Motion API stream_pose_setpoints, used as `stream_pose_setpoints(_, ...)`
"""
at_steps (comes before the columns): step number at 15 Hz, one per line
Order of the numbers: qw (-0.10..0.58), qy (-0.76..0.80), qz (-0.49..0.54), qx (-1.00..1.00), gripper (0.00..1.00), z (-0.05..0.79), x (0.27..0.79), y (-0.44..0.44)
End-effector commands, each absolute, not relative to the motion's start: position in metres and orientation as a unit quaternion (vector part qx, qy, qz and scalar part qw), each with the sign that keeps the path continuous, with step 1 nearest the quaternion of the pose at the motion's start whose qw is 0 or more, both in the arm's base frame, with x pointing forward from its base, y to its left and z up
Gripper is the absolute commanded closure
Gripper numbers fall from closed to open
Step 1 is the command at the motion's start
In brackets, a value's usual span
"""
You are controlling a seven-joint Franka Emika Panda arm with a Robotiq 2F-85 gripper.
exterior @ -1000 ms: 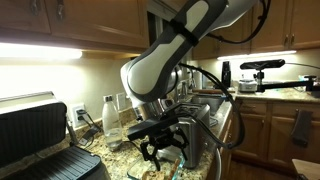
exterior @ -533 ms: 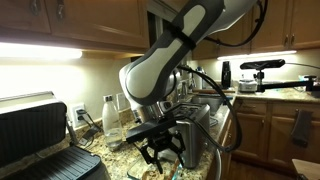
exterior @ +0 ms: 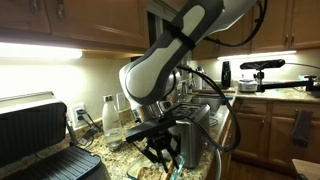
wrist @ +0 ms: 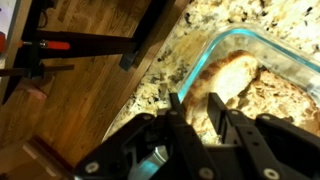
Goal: Put one slice of bread in the bread toaster
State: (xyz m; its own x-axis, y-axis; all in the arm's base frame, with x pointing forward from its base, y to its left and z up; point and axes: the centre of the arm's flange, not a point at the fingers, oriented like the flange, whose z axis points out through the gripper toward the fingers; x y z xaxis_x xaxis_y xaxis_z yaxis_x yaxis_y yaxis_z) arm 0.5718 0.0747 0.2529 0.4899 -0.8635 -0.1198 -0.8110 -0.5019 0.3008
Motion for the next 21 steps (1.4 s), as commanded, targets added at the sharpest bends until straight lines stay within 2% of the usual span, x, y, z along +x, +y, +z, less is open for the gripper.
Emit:
stream_pose_setpoints(1,0.102,-0.492,-0.12,0.856,0.9,0.252,0.573,0.077)
stream_pose_setpoints(10,0.098,-0.478,-0.096,0.867,0.92,0.276,0.596,0.076)
stream_pose_setpoints(12,0.097,-0.472,-0.078,0.873,0.97,0.291,0.603,0.075)
stream_pose_setpoints(13,0.098,-0.47,-0.071,0.874,0.94,0.298,0.605,0.074)
stream_pose_setpoints(21,0.088,-0.438,-0.045,0.893,0.94,0.322,0.613,0.076)
